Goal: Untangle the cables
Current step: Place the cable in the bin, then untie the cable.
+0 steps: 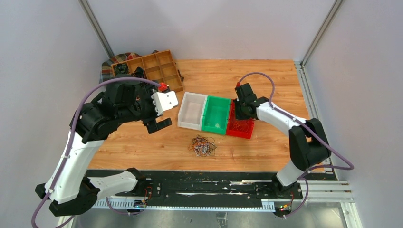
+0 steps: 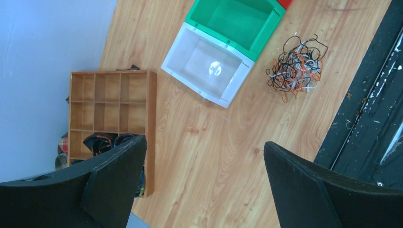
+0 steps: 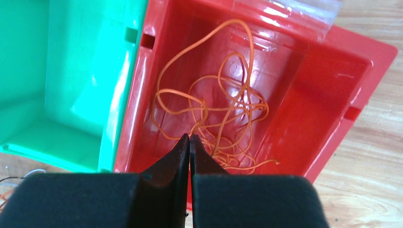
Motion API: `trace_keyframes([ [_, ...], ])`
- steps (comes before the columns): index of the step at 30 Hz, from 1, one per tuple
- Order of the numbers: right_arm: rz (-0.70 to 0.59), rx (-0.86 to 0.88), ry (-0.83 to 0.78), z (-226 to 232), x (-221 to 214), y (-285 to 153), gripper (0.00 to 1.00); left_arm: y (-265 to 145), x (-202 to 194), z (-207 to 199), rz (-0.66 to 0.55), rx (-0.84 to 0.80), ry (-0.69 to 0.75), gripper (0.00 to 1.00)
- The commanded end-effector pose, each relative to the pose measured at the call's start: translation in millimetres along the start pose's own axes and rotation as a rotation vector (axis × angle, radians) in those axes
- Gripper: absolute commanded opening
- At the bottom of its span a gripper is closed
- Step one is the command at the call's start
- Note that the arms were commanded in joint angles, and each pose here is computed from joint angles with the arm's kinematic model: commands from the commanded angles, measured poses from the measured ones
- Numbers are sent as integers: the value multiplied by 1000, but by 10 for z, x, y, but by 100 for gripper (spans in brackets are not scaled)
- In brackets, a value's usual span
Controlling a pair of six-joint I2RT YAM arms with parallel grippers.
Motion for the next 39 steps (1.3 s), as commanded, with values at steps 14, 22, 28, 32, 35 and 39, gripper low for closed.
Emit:
trace_keyframes([
  [14, -99, -4, -45, 114, 328, -219, 51, 235, -220, -192, 84, -95, -18, 98],
  [22, -126, 5, -42, 102, 348, -385, 52, 407, -297, -312, 114, -168, -66, 98],
  [28, -180, 23, -12, 99, 392, -566, 41, 665, -437, -560, 151, -302, -129, 98],
  [32, -192, 40, 7, 57, 313, -735, 37, 928, -564, -651, 198, -341, -172, 98],
  [35, -198, 53, 19, 5, 216, -860, 47, 1126, -626, -744, 200, -381, -207, 98],
  [39, -206, 87, 43, -39, 75, -1000, 57, 1386, -642, -910, 166, -462, -271, 95],
])
Point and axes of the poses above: each gripper's point midway between its finger pads, its own y axis out along the fingers, its own z axis along the line the jaws close on, x = y × z, the point moved 4 cm from there along -y, back along the fingers, and after that the axes turned 11 degrees about y, right-handed, at the moved point
